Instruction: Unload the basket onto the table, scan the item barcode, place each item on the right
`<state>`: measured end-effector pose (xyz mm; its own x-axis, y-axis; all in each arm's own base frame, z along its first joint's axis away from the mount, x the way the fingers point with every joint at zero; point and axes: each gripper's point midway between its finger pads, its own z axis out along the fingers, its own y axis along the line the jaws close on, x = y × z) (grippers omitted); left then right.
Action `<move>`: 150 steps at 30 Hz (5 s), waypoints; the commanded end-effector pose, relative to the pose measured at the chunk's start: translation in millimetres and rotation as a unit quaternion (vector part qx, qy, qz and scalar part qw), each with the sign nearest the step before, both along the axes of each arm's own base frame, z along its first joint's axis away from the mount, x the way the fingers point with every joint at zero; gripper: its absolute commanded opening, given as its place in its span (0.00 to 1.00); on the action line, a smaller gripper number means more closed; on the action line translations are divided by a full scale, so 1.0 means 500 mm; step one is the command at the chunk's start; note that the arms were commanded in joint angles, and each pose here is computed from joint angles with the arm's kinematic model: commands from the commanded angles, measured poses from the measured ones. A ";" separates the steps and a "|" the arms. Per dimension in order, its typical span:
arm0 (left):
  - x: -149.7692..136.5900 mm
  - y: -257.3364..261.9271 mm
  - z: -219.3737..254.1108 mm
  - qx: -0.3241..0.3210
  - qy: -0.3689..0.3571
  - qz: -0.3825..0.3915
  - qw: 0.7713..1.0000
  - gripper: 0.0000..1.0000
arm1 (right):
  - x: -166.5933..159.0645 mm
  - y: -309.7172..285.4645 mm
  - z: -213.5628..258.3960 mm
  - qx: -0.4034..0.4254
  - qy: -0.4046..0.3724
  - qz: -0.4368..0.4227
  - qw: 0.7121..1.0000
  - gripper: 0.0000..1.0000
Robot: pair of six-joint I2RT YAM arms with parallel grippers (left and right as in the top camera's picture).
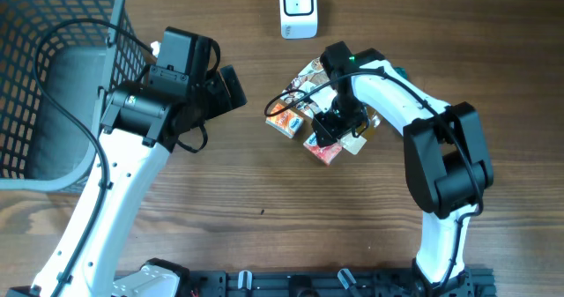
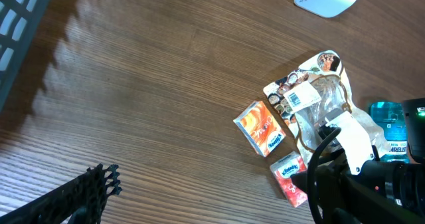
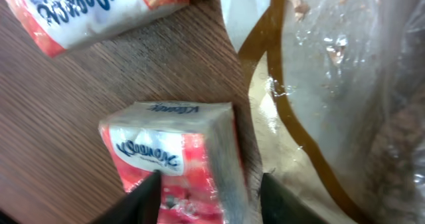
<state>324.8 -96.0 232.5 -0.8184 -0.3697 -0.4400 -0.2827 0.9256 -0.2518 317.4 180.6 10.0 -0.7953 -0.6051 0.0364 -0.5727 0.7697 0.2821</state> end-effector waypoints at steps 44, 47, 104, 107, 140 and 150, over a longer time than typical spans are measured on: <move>0.004 0.011 0.003 0.003 -0.005 0.014 1.000 1.00 | 0.236 0.022 0.430 0.615 0.084 -0.135 0.772 0.04; 0.004 0.011 0.003 0.003 -0.005 0.014 1.000 1.00 | 0.235 0.039 0.442 0.615 0.079 -0.118 0.775 0.04; 0.004 0.011 0.003 0.003 -0.005 0.014 1.000 1.00 | 0.415 -0.744 0.260 -0.224 -0.374 -0.583 0.686 0.05; 0.004 0.011 0.003 0.003 -0.005 0.014 1.000 1.00 | 0.311 -0.896 0.212 -0.256 -0.322 -0.653 0.635 0.05; 0.004 0.011 0.003 0.003 -0.005 0.014 1.000 1.00 | 0.387 -0.231 0.227 0.203 -0.251 -0.259 0.910 0.94; 0.004 0.011 0.003 0.003 -0.005 0.014 1.000 1.00 | 0.318 -0.054 0.065 0.162 -0.187 -0.106 0.963 0.93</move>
